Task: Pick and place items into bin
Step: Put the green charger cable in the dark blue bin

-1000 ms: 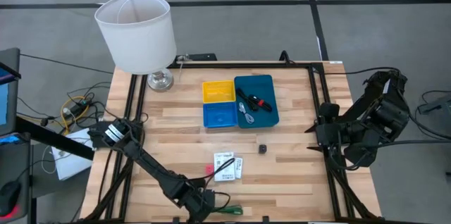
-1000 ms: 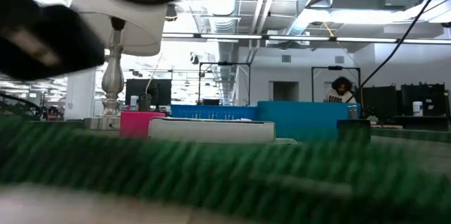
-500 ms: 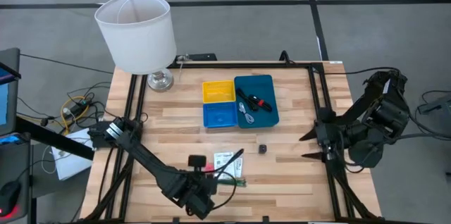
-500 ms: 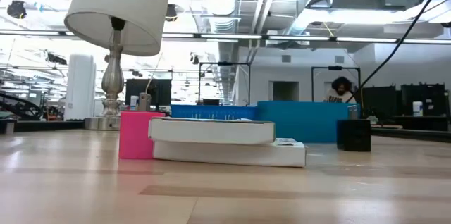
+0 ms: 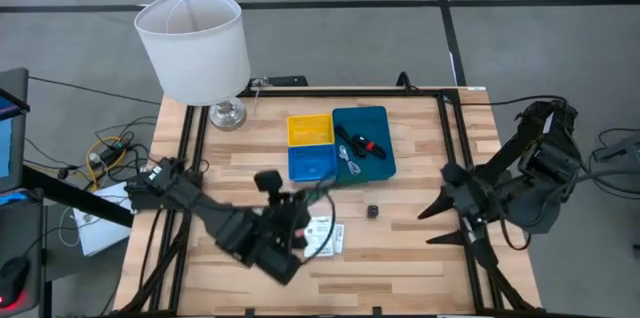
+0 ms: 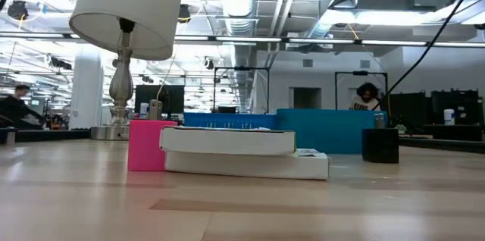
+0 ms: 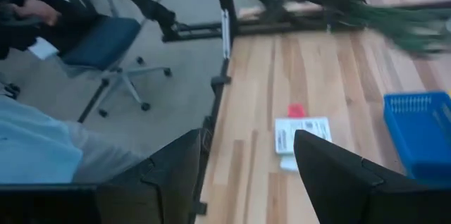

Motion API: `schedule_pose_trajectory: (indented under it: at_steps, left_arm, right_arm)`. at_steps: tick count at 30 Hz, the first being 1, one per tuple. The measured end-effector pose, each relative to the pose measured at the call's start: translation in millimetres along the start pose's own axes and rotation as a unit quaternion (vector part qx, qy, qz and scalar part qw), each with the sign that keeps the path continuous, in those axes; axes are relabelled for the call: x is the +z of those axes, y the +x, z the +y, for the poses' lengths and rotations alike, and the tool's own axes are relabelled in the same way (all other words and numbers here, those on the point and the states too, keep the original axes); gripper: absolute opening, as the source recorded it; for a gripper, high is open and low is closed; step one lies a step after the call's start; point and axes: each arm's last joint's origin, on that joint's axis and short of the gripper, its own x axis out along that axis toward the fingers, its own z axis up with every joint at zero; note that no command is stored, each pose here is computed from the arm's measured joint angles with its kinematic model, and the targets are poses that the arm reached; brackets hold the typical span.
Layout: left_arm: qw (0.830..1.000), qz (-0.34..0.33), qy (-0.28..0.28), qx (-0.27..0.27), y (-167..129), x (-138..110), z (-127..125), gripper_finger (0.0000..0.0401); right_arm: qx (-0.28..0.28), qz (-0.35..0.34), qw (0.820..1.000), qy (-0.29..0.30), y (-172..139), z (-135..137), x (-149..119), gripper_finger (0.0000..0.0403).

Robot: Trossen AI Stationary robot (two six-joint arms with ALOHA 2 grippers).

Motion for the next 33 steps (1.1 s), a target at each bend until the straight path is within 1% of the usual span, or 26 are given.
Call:
schedule_pose_trajectory:
  at_steps: [4, 6, 8, 10, 12, 14, 17, 20, 23, 26, 28, 30, 33]
  left_arm:
    - [0.999, 0.004, -0.023, 0.031, 15, 8, 22, 0.0002]
    - [0.999, 0.011, -0.023, 0.04, 22, 10, 31, 0.0002]
    - [0.999, 0.017, -0.016, 0.048, 28, 13, 40, 0.0002]
    - [0.998, 0.02, -0.016, 0.057, 32, 15, 51, 0.0002]
    - [0.997, 0.022, -0.01, 0.069, 36, 17, 65, 0.0002]
    - [0.996, 0.024, -0.011, 0.08, 38, 18, 81, 0.0002]
    - [0.996, 0.024, -0.017, 0.081, 42, 22, 106, 0.0002]
    - [0.998, 0.009, -0.01, 0.055, 41, 30, 127, 0.0002]
    - [0.999, -0.039, -0.021, -0.002, 40, 43, 147, 0.0002]
    - [0.992, -0.104, -0.041, -0.064, 37, 57, 166, 0.0002]
    - [0.985, -0.136, -0.053, -0.088, 36, 61, 176, 0.0002]
    - [0.981, -0.149, -0.058, -0.108, 36, 62, 184, 0.0002]
    - [0.976, -0.157, -0.056, -0.143, 37, 62, 187, 0.0002]
  right_arm:
    - [0.001, -0.031, 0.999, -0.016, 1, 0, 7, 0.0226]
    - [-0.024, -0.053, 0.998, -0.019, 2, -2, 11, 0.0226]
    - [-0.081, -0.075, 0.994, -0.016, 3, -8, 13, 0.0226]
    - [-0.148, -0.099, 0.984, -0.014, 3, -14, 15, 0.0226]
    - [-0.213, -0.128, 0.969, -0.009, 2, -20, 17, 0.0226]
    - [-0.273, -0.154, 0.95, -0.002, 2, -26, 20, 0.0226]
    - [-0.339, -0.178, 0.924, 0.005, 1, -35, 24, 0.0226]
    - [-0.375, -0.183, 0.909, 0.019, 4, -47, 28, 0.0226]
    - [-0.398, -0.184, 0.898, 0.038, 10, -60, 35, 0.0226]
    - [-0.42, -0.184, 0.887, 0.052, 23, -71, 42, 0.0226]
    - [-0.429, -0.185, 0.883, 0.055, 31, -75, 46, 0.0226]
    - [-0.437, -0.193, 0.877, 0.054, 39, -77, 52, 0.0226]
    - [-0.434, -0.208, 0.876, 0.039, 53, -74, 62, 0.0226]
